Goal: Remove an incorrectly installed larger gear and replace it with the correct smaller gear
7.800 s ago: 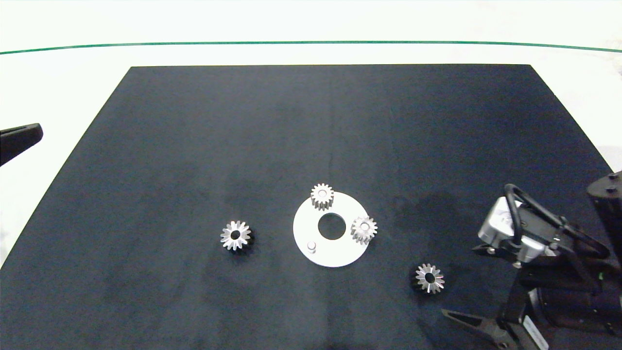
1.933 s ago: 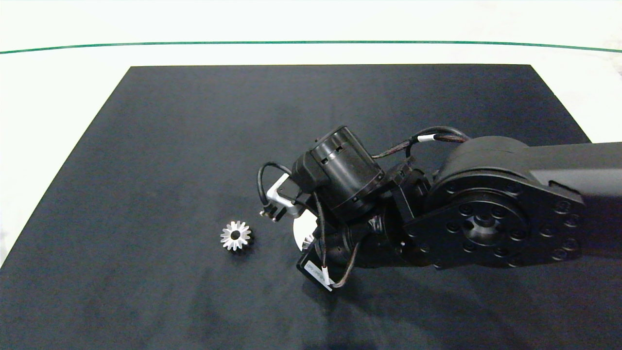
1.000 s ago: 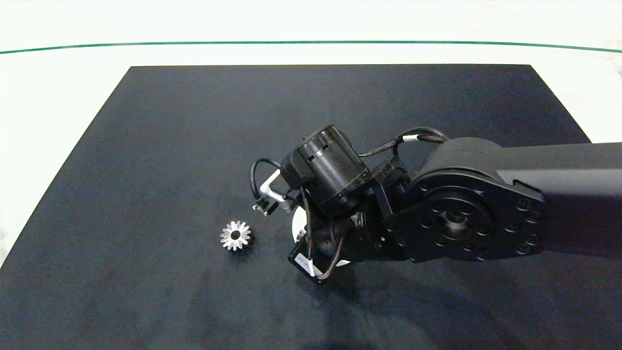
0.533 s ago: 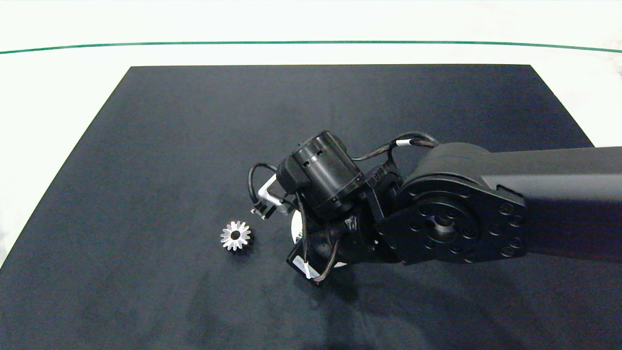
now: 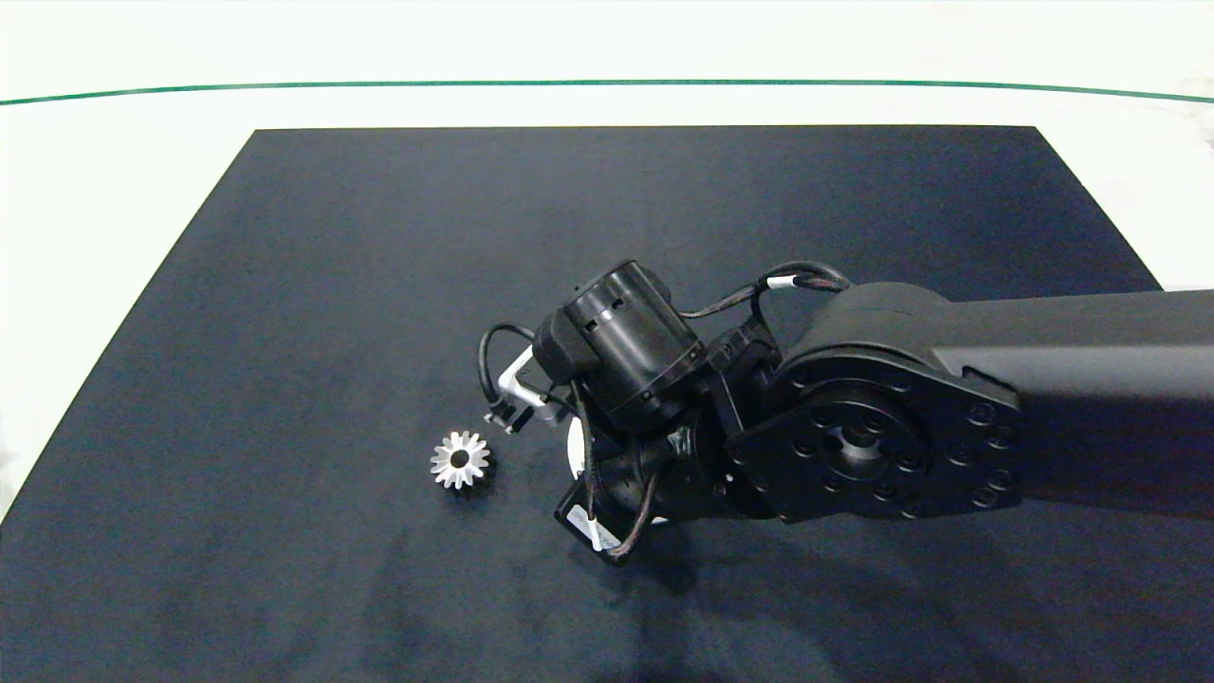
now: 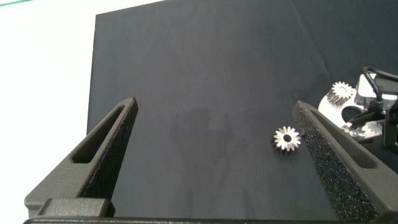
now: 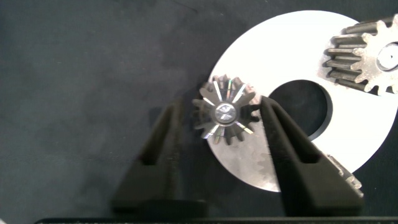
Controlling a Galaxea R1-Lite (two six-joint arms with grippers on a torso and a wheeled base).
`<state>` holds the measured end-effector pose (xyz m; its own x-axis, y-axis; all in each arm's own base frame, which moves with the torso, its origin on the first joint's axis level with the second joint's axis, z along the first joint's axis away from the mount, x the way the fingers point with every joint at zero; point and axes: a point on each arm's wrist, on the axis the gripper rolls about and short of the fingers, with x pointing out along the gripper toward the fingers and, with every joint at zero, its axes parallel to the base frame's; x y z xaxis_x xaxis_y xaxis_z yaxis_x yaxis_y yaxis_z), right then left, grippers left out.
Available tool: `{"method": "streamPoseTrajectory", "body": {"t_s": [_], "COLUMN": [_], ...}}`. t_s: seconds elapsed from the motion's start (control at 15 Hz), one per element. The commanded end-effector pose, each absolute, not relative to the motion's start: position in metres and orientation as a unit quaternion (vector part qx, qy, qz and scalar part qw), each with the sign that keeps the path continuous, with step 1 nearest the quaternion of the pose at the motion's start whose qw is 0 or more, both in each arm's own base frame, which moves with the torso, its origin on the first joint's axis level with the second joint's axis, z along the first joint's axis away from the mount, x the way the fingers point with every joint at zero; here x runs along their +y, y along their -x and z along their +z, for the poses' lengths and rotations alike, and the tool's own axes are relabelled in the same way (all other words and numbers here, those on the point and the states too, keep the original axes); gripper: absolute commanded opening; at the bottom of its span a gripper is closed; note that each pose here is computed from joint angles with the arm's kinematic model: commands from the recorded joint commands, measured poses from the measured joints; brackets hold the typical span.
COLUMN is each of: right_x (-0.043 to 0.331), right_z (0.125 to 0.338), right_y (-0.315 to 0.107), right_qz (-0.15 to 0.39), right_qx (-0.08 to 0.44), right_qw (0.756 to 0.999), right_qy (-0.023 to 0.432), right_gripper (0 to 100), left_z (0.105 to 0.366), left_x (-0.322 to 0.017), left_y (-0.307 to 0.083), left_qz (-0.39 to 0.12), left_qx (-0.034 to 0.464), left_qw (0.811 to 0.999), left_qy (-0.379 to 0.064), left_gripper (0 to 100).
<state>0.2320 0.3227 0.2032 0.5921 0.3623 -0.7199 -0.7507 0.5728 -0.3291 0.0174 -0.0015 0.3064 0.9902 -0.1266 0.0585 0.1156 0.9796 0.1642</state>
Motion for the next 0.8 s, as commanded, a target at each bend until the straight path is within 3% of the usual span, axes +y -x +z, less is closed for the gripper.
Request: {"method": "streamPoseTrajectory", "body": {"t_s": [0.07, 0.33, 0.67, 0.8], "right_x": [0.322, 0.311, 0.281, 0.258], "right_z": [0.207, 0.249, 0.293, 0.316], "right_y": [-0.229, -0.196, -0.178, -0.173], "right_qz": [0.335, 0.344, 0.286, 0.266], "right_qx": [0.300, 0.264, 0.212, 0.191], "right_qw": [0.835, 0.861, 0.905, 0.923], "right_qy": [0.318, 0.265, 0.234, 0.201], "right_gripper": [100, 100, 100, 100], "left_z": [0.306, 0.307, 0.306, 0.305], "left_x": [-0.002, -0.001, -0.001, -0.001], "left_y": [-0.018, -0.018, -0.018, -0.017], "left_qz": [-0.060, -0.059, -0.053, -0.036], "left_qx": [-0.032, -0.034, -0.031, -0.023], "left_qw": [0.994, 0.994, 0.995, 0.996], "left_qy": [-0.081, -0.081, -0.082, -0.084], "left_gripper": [100, 100, 100, 100]}}
